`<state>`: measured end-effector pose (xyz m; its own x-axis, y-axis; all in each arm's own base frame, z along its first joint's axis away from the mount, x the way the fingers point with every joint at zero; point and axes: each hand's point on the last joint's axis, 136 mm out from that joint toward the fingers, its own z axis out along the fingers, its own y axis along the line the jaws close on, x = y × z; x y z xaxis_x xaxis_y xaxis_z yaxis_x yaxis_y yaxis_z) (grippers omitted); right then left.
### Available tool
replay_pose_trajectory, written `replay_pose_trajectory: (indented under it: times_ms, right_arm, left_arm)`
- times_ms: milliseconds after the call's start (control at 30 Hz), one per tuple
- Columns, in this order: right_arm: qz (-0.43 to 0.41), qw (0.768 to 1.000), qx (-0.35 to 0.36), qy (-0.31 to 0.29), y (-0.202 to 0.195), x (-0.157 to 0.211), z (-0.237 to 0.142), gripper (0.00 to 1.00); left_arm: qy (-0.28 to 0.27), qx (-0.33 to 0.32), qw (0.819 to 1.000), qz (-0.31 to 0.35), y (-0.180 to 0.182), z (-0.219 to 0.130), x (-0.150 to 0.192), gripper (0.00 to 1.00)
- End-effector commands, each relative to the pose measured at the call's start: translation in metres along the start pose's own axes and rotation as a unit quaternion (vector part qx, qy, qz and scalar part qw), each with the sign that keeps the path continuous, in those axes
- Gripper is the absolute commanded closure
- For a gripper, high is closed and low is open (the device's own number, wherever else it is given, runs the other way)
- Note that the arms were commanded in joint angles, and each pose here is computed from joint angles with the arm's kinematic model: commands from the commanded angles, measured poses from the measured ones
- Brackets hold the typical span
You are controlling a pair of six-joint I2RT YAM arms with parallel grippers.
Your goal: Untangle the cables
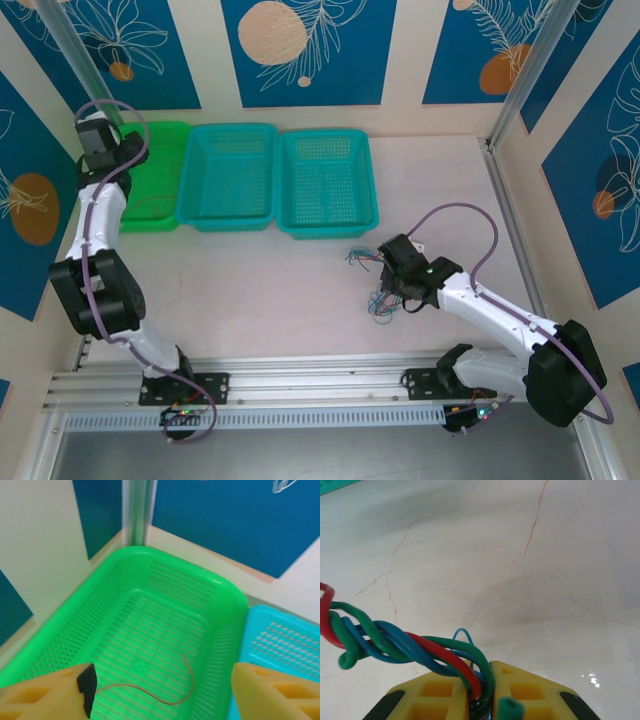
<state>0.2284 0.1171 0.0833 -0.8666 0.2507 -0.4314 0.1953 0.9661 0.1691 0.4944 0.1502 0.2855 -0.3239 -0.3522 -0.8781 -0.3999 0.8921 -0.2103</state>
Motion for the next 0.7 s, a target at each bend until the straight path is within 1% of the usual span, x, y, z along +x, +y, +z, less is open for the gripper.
replay_pose_trajectory:
  times_ms: [0, 67, 133, 167, 233, 267, 333, 433, 533, 567, 600, 667]
  right_arm:
    - [-0.006, 1.000, -0.018, 0.009, 0.003, 0.004, 0.002, 0.84]
    - [-0.008, 0.999, -0.036, 0.019, 0.008, 0.005, 0.004, 0.84]
    - [-0.023, 0.997, -0.072, 0.036, 0.020, 0.009, 0.005, 0.84]
    - [-0.034, 0.994, -0.093, 0.042, 0.028, 0.010, 0.005, 0.84]
    - [-0.063, 0.986, -0.147, 0.051, 0.047, 0.014, 0.001, 0.84]
    - [-0.076, 0.981, -0.171, 0.054, 0.055, 0.016, -0.001, 0.84]
    - [-0.104, 0.970, -0.213, 0.059, 0.071, 0.020, -0.006, 0.84]
    - [-0.132, 0.960, -0.239, 0.062, 0.085, 0.021, -0.010, 0.84]
    - [-0.157, 0.955, -0.241, 0.074, 0.097, 0.024, -0.007, 0.84]
    - [-0.161, 0.954, -0.239, 0.079, 0.100, 0.025, -0.004, 0.84]
    - [-0.166, 0.954, -0.236, 0.085, 0.103, 0.026, -0.001, 0.85]
    - [-0.170, 0.952, -0.235, 0.097, 0.111, 0.029, 0.004, 0.86]
  left_arm:
    - [-0.028, 0.096, 0.993, -0.068, -0.035, -0.042, -0.021, 0.31]
    - [-0.033, 0.166, 0.981, -0.096, -0.064, -0.067, -0.021, 0.33]
    - [-0.032, 0.241, 0.965, -0.095, -0.105, -0.100, -0.014, 0.35]
    - [-0.030, 0.272, 0.958, -0.083, -0.125, -0.116, -0.008, 0.35]
    - [-0.020, 0.343, 0.938, -0.036, -0.171, -0.158, 0.015, 0.35]
    - [-0.017, 0.376, 0.926, -0.015, -0.190, -0.178, 0.027, 0.35]
    - [0.000, 0.443, 0.896, 0.025, -0.223, -0.217, 0.063, 0.35]
    - [0.027, 0.513, 0.854, 0.075, -0.249, -0.263, 0.120, 0.35]
    - [0.055, 0.564, 0.809, 0.157, -0.263, -0.303, 0.184, 0.36]
    - [0.059, 0.574, 0.797, 0.175, -0.265, -0.313, 0.198, 0.37]
    - [0.064, 0.590, 0.781, 0.194, -0.268, -0.325, 0.213, 0.37]
    - [0.075, 0.614, 0.756, 0.214, -0.275, -0.342, 0.237, 0.37]
